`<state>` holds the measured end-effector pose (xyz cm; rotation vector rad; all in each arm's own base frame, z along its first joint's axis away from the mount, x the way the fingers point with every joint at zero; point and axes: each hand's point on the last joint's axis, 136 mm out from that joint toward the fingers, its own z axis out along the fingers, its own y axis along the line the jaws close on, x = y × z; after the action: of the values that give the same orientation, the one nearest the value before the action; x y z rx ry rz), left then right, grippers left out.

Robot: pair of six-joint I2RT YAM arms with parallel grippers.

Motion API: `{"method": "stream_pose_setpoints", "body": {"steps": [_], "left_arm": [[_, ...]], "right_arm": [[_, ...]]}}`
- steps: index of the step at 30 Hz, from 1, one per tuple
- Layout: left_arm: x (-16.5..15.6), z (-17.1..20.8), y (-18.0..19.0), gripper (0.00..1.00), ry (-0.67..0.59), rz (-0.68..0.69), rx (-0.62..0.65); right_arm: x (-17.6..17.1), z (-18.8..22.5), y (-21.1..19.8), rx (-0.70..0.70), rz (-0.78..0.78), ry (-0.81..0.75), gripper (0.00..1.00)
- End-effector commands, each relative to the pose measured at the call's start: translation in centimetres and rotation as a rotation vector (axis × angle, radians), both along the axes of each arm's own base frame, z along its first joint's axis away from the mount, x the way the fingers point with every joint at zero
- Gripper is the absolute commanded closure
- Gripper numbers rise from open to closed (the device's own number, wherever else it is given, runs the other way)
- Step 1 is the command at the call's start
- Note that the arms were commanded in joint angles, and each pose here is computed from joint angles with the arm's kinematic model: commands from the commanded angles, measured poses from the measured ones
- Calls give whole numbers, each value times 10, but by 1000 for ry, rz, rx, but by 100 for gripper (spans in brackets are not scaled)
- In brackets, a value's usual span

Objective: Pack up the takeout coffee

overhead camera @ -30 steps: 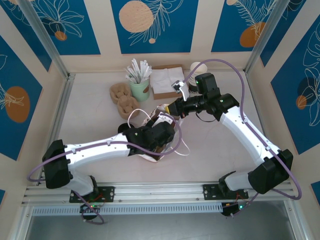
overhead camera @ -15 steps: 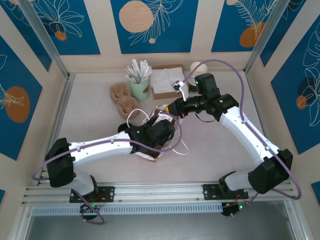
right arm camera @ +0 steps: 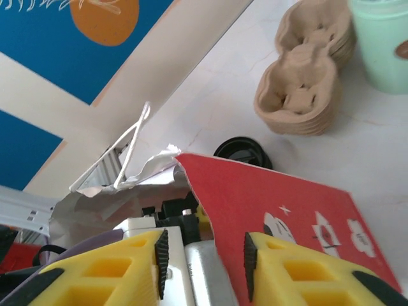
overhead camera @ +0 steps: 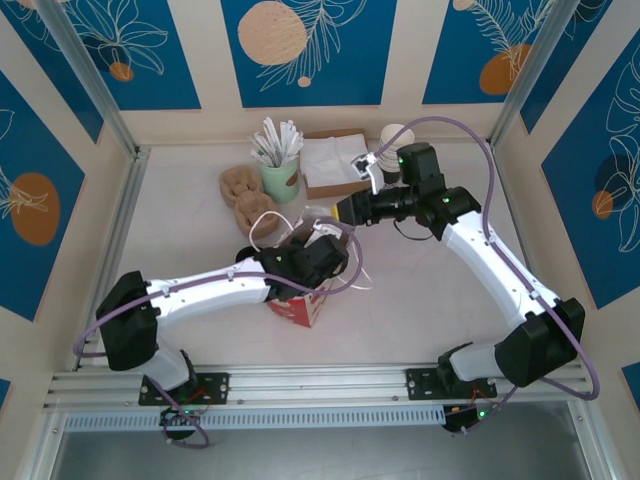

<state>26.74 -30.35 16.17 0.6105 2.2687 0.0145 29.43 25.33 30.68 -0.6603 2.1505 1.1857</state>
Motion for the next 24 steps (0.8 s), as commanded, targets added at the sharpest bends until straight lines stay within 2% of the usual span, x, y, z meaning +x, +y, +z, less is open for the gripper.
{"method": "stream_pose_setpoints", "body": {"steps": [1, 7, 17, 24], "left_arm": [[4, -4, 5, 33, 38, 37, 1], [13, -3, 5, 33, 88, 61, -3], [23, -13, -1, 33, 227, 91, -5], [32, -23, 1, 34, 316, 122, 2]], "right_arm": [[18, 26, -12, 39, -77, -8, 55], [34, 54, -30, 76, -165, -26, 47], [26, 68, -45, 100, -221, 9, 47], [11, 62, -55, 102, -264, 45, 47]]}}
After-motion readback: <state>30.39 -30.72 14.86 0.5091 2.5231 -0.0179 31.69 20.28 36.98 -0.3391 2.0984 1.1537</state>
